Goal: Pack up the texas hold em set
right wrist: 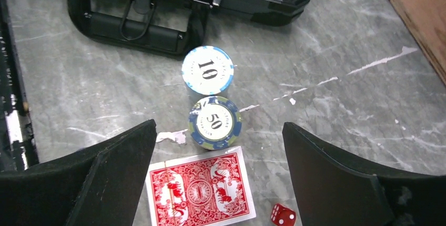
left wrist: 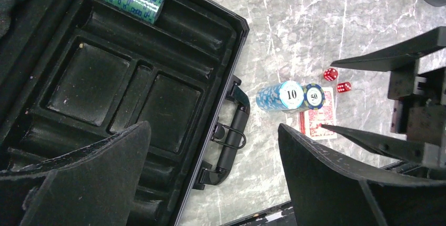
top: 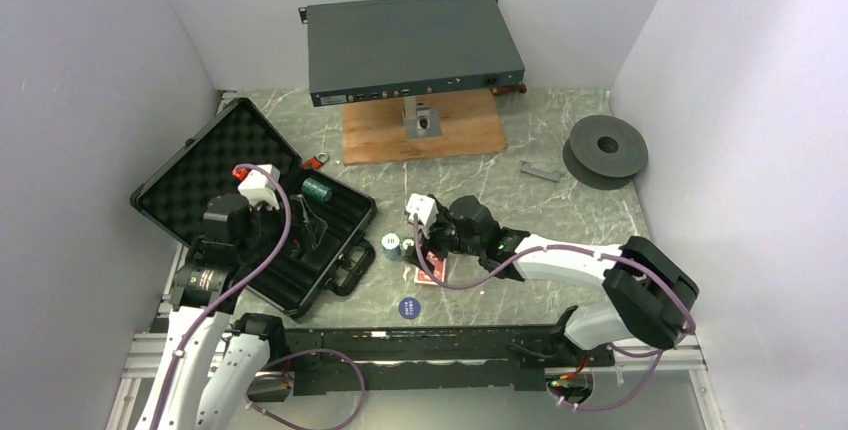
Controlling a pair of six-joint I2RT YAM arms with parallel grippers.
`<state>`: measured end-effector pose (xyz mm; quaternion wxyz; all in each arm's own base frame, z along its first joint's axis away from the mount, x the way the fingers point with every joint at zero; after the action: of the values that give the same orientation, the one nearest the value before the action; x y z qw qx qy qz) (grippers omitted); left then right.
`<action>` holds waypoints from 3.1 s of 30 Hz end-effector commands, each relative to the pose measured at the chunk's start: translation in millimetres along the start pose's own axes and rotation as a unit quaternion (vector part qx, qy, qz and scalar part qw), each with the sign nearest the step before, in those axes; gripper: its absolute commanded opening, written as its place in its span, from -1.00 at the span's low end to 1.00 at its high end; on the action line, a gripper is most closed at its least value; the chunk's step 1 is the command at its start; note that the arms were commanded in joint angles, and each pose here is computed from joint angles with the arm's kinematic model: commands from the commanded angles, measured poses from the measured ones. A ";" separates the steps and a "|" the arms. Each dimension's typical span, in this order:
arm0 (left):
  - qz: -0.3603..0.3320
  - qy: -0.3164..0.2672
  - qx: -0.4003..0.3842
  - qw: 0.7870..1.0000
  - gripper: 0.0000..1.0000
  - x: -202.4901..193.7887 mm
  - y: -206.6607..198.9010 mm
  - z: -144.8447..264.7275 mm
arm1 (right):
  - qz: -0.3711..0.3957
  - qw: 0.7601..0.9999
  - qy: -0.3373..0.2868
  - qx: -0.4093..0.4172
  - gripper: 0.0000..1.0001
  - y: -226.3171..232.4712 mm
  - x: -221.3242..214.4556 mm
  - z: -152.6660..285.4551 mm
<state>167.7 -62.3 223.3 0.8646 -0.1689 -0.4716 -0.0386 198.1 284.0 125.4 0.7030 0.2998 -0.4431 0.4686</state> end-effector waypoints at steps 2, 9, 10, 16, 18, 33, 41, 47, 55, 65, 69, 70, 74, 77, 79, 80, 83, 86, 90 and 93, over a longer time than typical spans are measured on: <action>-0.023 -0.030 -0.026 0.999 0.98 12.8 -7.2 5.8 | -0.012 0.999 -0.031 0.003 0.82 -7.7 2.5 -8.1; -0.025 -0.044 -0.022 0.998 0.99 13.7 -6.8 9.8 | -0.015 0.999 -0.014 0.032 0.58 -3.2 -2.6 -15.4; -0.024 -0.044 -0.020 0.999 0.99 13.7 -6.4 9.5 | -0.015 0.999 -0.013 0.033 0.56 -3.0 -3.2 -15.6; -0.024 -0.036 -0.019 0.999 0.99 12.9 -5.8 7.1 | -0.014 0.999 -0.010 0.036 0.54 -1.8 -6.3 -15.1; -0.024 -0.038 -0.021 0.999 0.99 12.9 -6.3 7.4 | -0.014 0.999 -0.011 0.038 0.53 -1.6 -5.6 -15.6; -0.028 -0.032 -0.036 0.998 0.87 12.1 -9.3 6.0 | -0.011 0.999 -0.020 0.036 0.52 -4.1 -4.8 -23.2; -0.029 -0.037 -0.037 0.998 0.82 12.5 -9.8 7.6 | -0.014 0.999 -0.011 0.036 0.39 -6.4 -5.6 -30.4; -0.030 -0.037 -0.039 0.998 0.80 12.6 -10.1 7.3 | -0.010 1.000 -0.012 0.022 0.31 -11.2 -1.6 -32.2; -0.030 -0.039 -0.041 0.998 0.72 12.2 -10.8 7.9 | -0.008 1.000 0.000 0.030 0.00 -9.0 -6.4 -31.0; -0.030 -0.037 -0.046 0.998 0.61 11.9 -11.8 7.3 | -0.006 0.998 0.011 0.063 -0.60 -2.0 -4.8 -30.9; -0.031 -0.039 -0.048 0.998 0.51 12.1 -12.3 7.8 | -0.006 0.997 0.025 0.074 -0.92 -0.2 -3.3 -30.4; -0.031 -0.039 -0.048 0.998 0.48 12.0 -12.3 7.7 | -0.007 0.997 0.026 0.074 -0.98 -0.5 -1.8 -30.3; -0.031 -0.037 -0.050 0.998 0.32 12.0 -12.6 7.2 | -0.015 0.997 0.021 0.066 -1.00 -1.0 3.5 -27.0; -0.032 -0.035 -0.053 0.997 0.27 11.6 -13.3 7.0 | -0.023 0.998 0.017 0.054 -1.00 -2.4 7.8 -22.9; -0.033 -0.036 -0.053 0.997 0.24 11.9 -13.4 7.3 | -0.026 0.998 0.016 0.047 -1.00 -3.2 11.3 -19.0; -0.032 -0.037 -0.052 0.997 0.24 12.1 -13.1 7.5 | -0.028 0.998 0.017 0.044 -1.00 -3.2 13.5 -16.8; -0.033 -0.038 -0.052 0.997 0.25 12.4 -13.2 7.8 | -0.028 0.999 0.013 0.041 -1.00 -2.1 19.3 -8.6; -0.033 -0.036 -0.053 0.997 0.26 11.9 -13.3 7.2 | -0.027 0.999 0.000 0.035 -1.00 -1.6 28.3 -0.3; -0.035 -0.036 -0.061 0.997 0.30 12.1 -14.9 6.5 | -0.030 0.999 -0.019 0.029 -1.00 -1.2 41.4 8.4; -0.038 -0.038 -0.067 0.996 0.34 12.2 -16.2 6.5 | -0.036 0.999 -0.023 0.022 -1.00 -2.3 49.1 12.1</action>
<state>161.5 -70.5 230.4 0.8498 -0.1990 -0.4823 -0.0745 194.9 281.9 130.2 0.7305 0.3215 -0.3829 0.4652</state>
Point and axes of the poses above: each gripper's point midway between its finger pads, its own z axis back along the fingers, its own y axis along the line the jaws close on, x = y × z, the point moved 5 cm from there along z, back along the fingers, and after that the axes turned 7 degrees about -z, right-handed, at the moved point
